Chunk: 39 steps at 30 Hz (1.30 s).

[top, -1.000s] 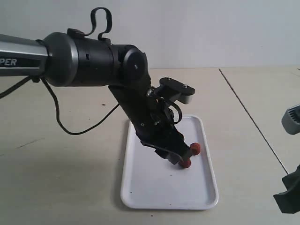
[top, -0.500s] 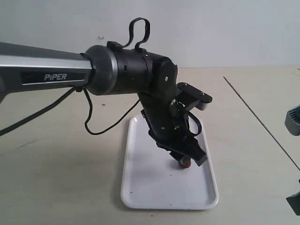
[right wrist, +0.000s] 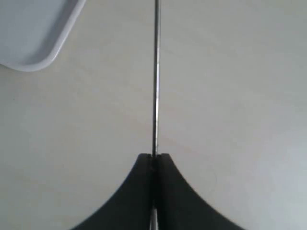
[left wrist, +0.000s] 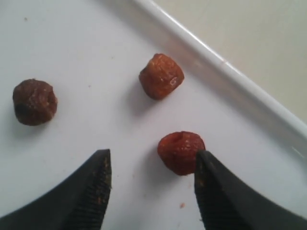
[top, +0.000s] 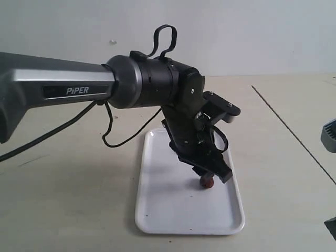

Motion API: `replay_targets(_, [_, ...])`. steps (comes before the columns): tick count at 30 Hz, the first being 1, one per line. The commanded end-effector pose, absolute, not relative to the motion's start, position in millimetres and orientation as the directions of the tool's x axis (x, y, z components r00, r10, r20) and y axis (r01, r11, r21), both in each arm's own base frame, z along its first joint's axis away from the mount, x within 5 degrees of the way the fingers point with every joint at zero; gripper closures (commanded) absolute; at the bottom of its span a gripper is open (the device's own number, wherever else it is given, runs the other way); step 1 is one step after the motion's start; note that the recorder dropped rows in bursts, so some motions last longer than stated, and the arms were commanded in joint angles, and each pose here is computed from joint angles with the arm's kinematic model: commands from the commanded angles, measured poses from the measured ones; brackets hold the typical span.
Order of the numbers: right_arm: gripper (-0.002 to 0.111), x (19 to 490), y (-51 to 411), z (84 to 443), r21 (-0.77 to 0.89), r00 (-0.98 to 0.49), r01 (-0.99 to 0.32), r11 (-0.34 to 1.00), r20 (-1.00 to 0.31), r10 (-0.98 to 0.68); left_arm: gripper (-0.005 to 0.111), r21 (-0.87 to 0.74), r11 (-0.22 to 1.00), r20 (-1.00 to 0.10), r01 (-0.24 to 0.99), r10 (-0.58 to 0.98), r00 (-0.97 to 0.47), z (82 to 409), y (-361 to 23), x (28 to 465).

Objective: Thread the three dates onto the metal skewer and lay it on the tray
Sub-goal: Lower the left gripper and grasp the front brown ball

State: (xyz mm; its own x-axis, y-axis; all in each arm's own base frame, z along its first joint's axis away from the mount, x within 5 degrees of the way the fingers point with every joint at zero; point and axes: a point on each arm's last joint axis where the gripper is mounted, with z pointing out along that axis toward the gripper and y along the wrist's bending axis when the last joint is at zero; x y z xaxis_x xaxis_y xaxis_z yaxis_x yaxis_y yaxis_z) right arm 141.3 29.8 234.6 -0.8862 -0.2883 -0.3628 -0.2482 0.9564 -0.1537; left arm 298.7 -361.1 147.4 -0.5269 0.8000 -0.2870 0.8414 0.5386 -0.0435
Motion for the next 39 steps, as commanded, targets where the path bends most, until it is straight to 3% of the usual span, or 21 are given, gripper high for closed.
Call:
replay_targets(1, [0.108,143.5,29.2,238.1,-0.158,-0.881,-0.239,0.958,-0.380,-0.283,0.054,-0.047,0.540,-0.293,0.840,0.797,-0.529,149.9,-364.8,296.7])
replay_targets(13, [0.108,143.6,28.9,238.2,-0.163,-0.880,-0.240,0.957,-0.380,-0.285,0.054,-0.054,0.537,-0.262,0.842,0.806,-0.531,132.6,-372.6,292.4])
replay_targets(17, [0.108,143.6,28.9,238.2,-0.163,-0.880,-0.240,0.957,-0.380,-0.285,0.046,-0.059,0.544,-0.259,0.837,0.801,-0.539,128.4,-378.7,293.0])
replay_targets(39, [0.108,144.0,28.8,238.4,-0.166,-0.877,-0.243,0.956,-0.383,-0.289,0.047,-0.023,0.523,-0.206,0.852,0.831,-0.516,113.1,-379.3,295.0])
